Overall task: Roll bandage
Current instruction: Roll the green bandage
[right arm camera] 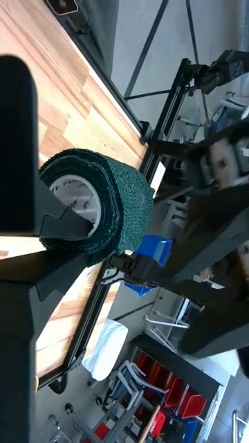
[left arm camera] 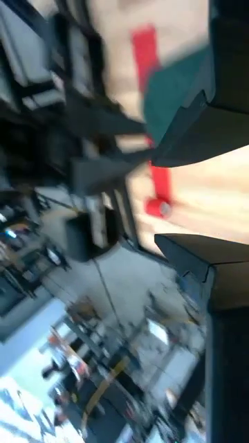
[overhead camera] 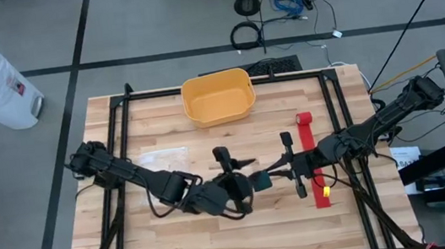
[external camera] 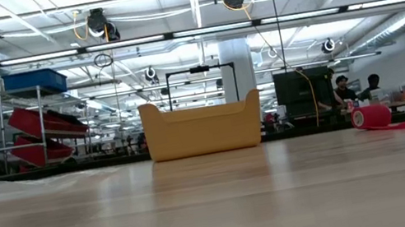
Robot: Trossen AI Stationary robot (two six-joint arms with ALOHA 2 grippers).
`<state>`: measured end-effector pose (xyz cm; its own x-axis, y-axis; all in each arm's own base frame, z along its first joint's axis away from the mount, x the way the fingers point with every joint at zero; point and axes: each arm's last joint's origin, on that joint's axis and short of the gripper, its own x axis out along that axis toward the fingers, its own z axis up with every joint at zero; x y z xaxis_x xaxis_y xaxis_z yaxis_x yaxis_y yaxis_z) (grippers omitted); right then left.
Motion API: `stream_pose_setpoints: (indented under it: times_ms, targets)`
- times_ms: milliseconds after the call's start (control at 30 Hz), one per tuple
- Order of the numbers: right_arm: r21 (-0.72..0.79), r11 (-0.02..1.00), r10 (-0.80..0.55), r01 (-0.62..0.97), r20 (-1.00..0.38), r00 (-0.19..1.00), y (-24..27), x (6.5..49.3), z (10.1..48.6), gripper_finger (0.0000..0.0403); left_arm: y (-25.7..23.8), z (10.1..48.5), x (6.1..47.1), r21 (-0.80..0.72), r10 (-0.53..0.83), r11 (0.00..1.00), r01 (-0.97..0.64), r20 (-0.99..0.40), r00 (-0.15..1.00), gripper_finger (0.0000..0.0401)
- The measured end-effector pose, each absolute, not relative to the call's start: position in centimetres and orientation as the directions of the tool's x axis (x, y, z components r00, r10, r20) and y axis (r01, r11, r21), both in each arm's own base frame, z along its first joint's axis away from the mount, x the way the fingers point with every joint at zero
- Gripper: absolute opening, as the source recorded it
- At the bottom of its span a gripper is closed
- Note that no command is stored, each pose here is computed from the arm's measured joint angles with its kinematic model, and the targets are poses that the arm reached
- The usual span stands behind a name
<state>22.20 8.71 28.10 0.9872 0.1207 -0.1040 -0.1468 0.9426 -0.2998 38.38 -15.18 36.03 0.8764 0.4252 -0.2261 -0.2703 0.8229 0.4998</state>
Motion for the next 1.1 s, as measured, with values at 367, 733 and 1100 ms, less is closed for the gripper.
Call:
stream_pose_setpoints:
  times_ms: [367, 733, 1100]
  targets:
    - [-0.300, 0.943, 0.120, -0.146, -0.104, 0.987, 8.7, 22.2, 28.1, 0.0011, -14.9, 35.2, 39.3, 0.430, 0.314, 0.886, -0.176, -0.274, 0.909, 0.0173]
    - [-0.304, 0.943, 0.104, -0.134, -0.114, 0.988, 8.6, 22.2, 28.0, 0.0011, -13.0, 34.7, 39.7, 0.466, 0.383, 0.859, -0.212, -0.311, 0.870, 0.0173]
    - [-0.302, 0.941, 0.123, -0.150, -0.108, 0.987, 8.7, 22.2, 28.0, 0.0011, -13.8, 36.6, 39.3, 0.424, 0.352, 0.877, -0.226, -0.247, 0.903, 0.0173]
